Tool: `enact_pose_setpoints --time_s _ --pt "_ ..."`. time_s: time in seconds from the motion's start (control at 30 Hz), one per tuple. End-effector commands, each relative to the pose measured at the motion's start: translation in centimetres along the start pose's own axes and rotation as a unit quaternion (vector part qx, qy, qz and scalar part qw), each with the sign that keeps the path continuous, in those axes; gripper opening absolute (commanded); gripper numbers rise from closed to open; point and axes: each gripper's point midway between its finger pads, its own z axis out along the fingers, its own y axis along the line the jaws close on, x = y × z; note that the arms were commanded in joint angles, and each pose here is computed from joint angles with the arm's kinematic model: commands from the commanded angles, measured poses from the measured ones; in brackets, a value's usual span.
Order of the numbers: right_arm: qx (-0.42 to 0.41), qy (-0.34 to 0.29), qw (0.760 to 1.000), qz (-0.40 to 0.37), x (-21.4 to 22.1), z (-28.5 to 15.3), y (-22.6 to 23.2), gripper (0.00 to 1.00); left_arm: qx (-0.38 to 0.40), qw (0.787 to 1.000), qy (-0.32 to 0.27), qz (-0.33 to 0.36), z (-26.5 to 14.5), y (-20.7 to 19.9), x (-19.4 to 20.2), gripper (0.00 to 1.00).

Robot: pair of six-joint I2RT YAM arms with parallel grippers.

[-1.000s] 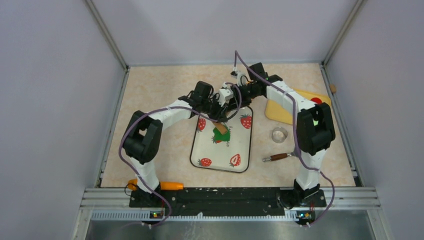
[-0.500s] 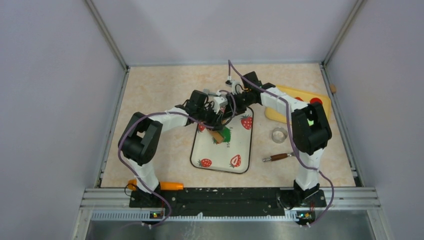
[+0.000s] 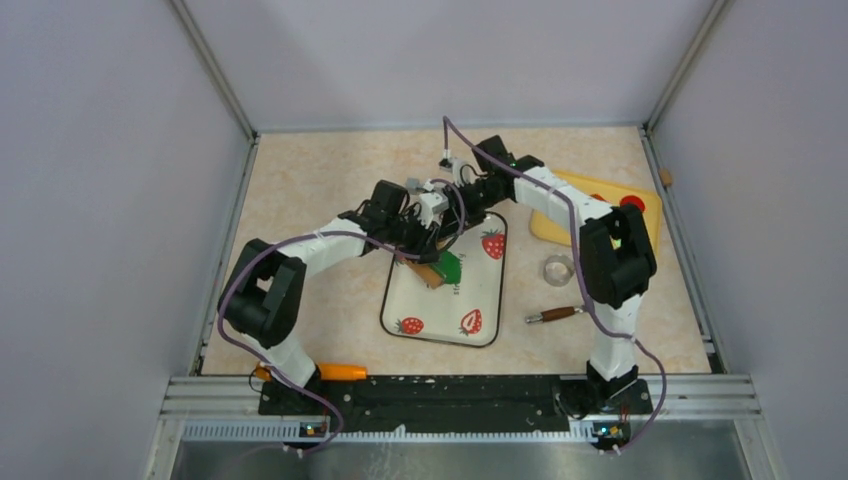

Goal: Roll out the dumpling wrappers from the dough

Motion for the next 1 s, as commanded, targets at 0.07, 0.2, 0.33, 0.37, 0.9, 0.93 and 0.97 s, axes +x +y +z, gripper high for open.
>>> enact_pose_setpoints --time_s 0.07,0.2,0.33,0.37,0.9,0.93,0.97 --pt "0.08 0.023 0.989 -0.126 0.1 -4.1 -2.7 0.0 0.02 0.996 -0.072 0.049 -0.5 -2.5 -8.8 0.0" --pt "0.093 0.035 0.987 -0.122 1.0 -4.3 -4.7 0.0 0.023 0.997 -0.065 0.03 2.2 -1.5 -9.1 0.0" --pt "0.099 0.052 0.987 -0.12 2.8 -3.3 -6.2 0.0 0.023 0.999 -0.044 0.002 4.2 -0.4 -7.7 0.0" --pt "0.1 0.057 0.987 -0.117 3.3 -2.9 -6.5 0.0 0.02 0.999 -0.037 -0.002 4.5 -0.1 -7.0 0.0" --pt "0.088 0.123 0.985 -0.089 11.1 1.9 -6.9 0.0 0.013 0.997 0.07 -0.042 3.6 -0.5 3.4 0.0" --pt "0.086 0.124 0.985 -0.087 11.2 2.0 -6.8 0.0 0.011 0.997 0.069 -0.043 3.4 -0.3 3.4 0.0" --pt "0.085 0.124 0.985 -0.087 11.2 2.2 -6.6 0.0 0.01 0.997 0.069 -0.043 3.3 -0.3 3.4 0.0"
